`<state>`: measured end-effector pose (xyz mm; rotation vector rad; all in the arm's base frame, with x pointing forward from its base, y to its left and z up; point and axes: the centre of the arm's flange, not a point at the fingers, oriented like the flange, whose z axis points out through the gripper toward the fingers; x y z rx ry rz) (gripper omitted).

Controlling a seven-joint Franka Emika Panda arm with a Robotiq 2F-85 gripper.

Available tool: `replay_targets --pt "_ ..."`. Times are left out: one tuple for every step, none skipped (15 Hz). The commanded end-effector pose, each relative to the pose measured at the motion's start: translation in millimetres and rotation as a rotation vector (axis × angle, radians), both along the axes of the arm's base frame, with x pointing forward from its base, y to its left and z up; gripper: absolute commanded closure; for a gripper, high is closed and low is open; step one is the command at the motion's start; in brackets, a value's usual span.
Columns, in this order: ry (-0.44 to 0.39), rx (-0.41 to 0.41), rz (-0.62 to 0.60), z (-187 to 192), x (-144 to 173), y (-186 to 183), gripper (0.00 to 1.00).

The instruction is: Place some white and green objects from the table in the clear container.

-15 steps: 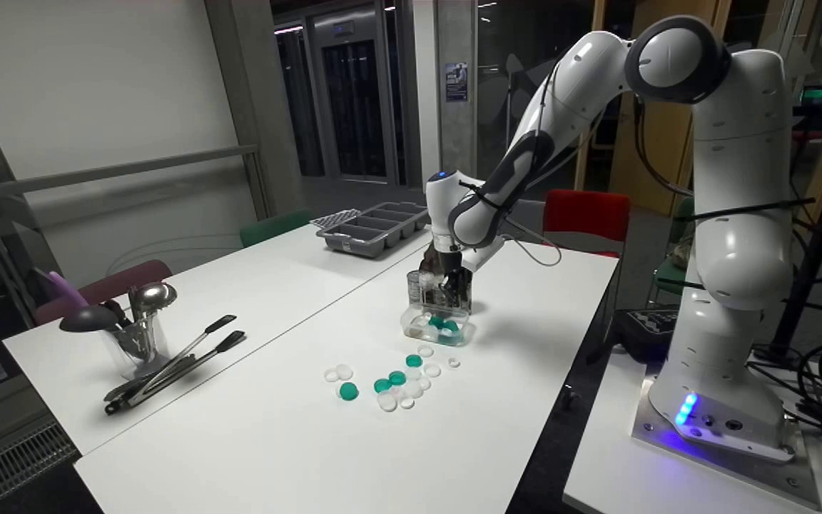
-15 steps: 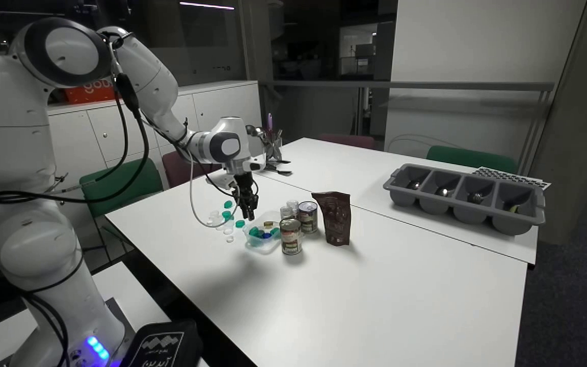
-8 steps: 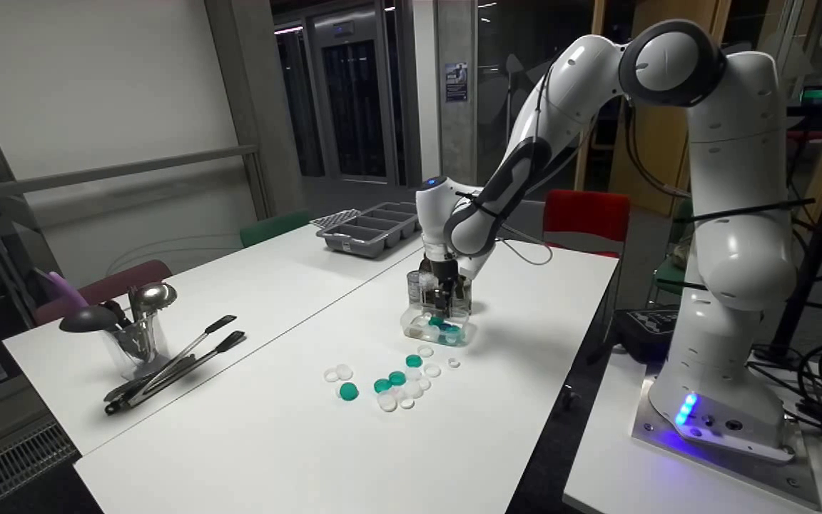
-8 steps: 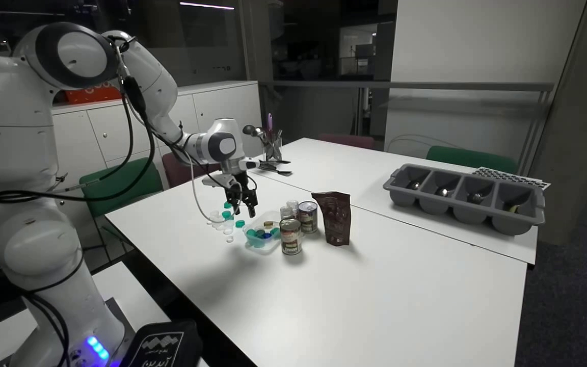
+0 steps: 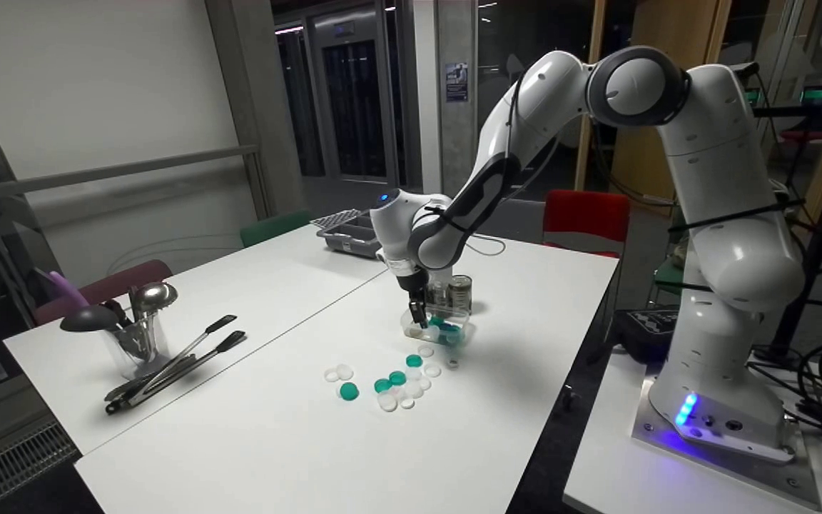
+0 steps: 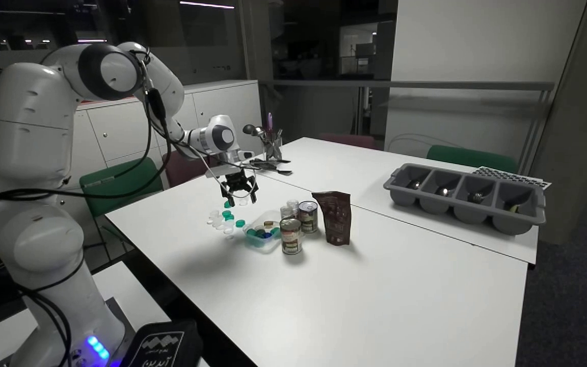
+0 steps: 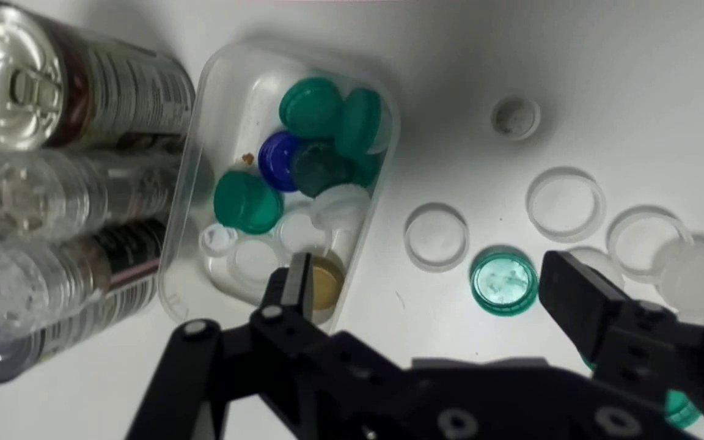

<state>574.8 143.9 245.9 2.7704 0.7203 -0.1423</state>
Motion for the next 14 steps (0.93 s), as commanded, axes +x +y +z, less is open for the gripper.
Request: replay_targets --pt "0.035 -0.051 0.189 -5 41 10 0.0" --pt "0.037 -0.059 0.243 -9 46 11 0.0" --pt "0.036 -0.067 0.295 -14 50 12 0.0" --pt "0.038 -0.079 0.346 -18 54 13 0.0" --pt "0.037 -0.09 0.398 -23 56 14 0.0" --pt "0.03 -0.097 0.45 -27 59 14 0.0" --pt "0.014 -0.098 0.499 -29 59 12 0.0" --pt "-0.007 -0.088 0.549 -31 59 11 0.0" --pt "-0.034 -0.071 0.596 -31 58 10 0.0" --pt "-0.065 -0.045 0.637 -30 55 8 0.0" --pt "-0.098 -0.015 0.671 -30 55 4 0.0" --pt "-0.131 0.036 0.693 -26 52 0 0.0" --pt "-0.152 0.093 0.704 -22 50 -5 0.0" --pt "-0.168 0.143 0.716 -21 49 -8 0.0"
